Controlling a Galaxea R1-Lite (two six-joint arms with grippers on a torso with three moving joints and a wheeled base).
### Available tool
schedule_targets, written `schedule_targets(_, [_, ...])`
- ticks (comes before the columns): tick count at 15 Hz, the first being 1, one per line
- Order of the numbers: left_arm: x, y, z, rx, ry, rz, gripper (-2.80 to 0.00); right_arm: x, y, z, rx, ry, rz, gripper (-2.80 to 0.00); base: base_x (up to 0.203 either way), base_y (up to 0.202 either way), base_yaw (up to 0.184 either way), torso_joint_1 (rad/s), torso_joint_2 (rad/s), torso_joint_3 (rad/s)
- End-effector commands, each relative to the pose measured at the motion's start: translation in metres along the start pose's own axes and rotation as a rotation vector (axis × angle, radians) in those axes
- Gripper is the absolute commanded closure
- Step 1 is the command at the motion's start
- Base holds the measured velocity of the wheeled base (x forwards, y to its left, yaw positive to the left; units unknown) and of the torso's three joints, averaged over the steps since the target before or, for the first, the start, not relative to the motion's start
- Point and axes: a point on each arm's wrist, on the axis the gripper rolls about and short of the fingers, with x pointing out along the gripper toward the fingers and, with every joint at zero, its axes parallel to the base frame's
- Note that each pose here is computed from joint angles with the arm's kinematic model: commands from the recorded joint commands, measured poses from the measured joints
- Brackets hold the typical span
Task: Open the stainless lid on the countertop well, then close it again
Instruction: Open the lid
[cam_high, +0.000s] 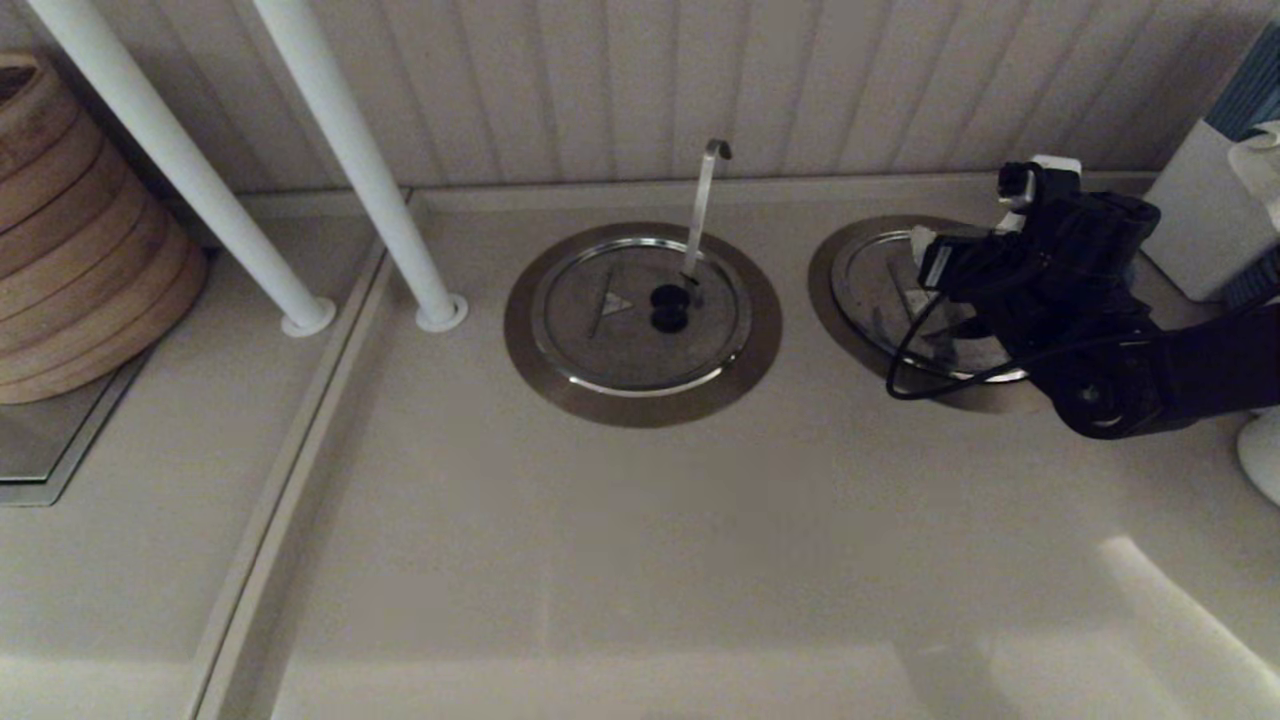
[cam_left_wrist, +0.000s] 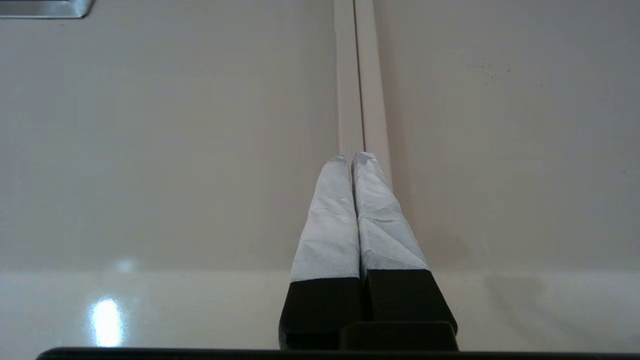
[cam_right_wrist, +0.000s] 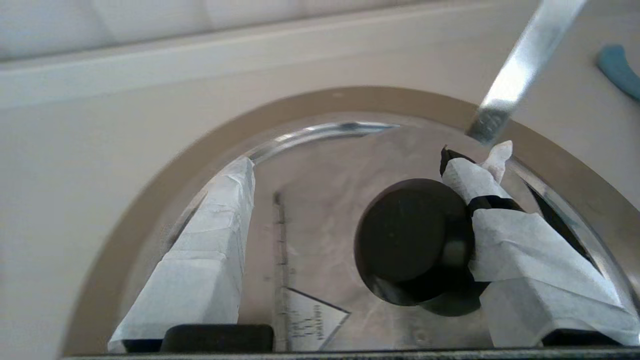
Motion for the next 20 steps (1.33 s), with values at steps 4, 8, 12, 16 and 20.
schedule_targets(4, [0.0,0.0,0.0,-0.001,-0.001,0.0,0.0,-0.004,0.013,-0.003,0.005,0.007,0.019,-2.8,0.0,0.0,0.0,0.0,0.0,0.0])
schedule_targets(8, [0.0,0.0,0.0,-0.001,0.0,0.0,0.0,-0.008,0.023,-0.003,0.009,0.013,0.041,-2.8,0.0,0.0,0.0,0.0,0.0,0.0])
schedule_targets(12, [0.0,0.0,0.0,-0.001,0.0,0.001,0.0,-0.011,0.03,-0.006,0.012,0.021,0.058,-2.8,0.0,0.0,0.0,0.0,0.0,0.0])
schedule_targets(16, [0.0,0.0,0.0,-0.001,0.0,0.0,0.0,-0.014,0.038,-0.009,0.014,0.031,0.064,-2.8,0.0,0.0,0.0,0.0,0.0,0.0])
schedule_targets(20, [0.0,0.0,0.0,-0.001,0.0,0.0,0.0,-0.018,0.044,-0.009,0.014,0.036,0.079,-2.8,0.0,0.0,0.0,0.0,0.0,0.0])
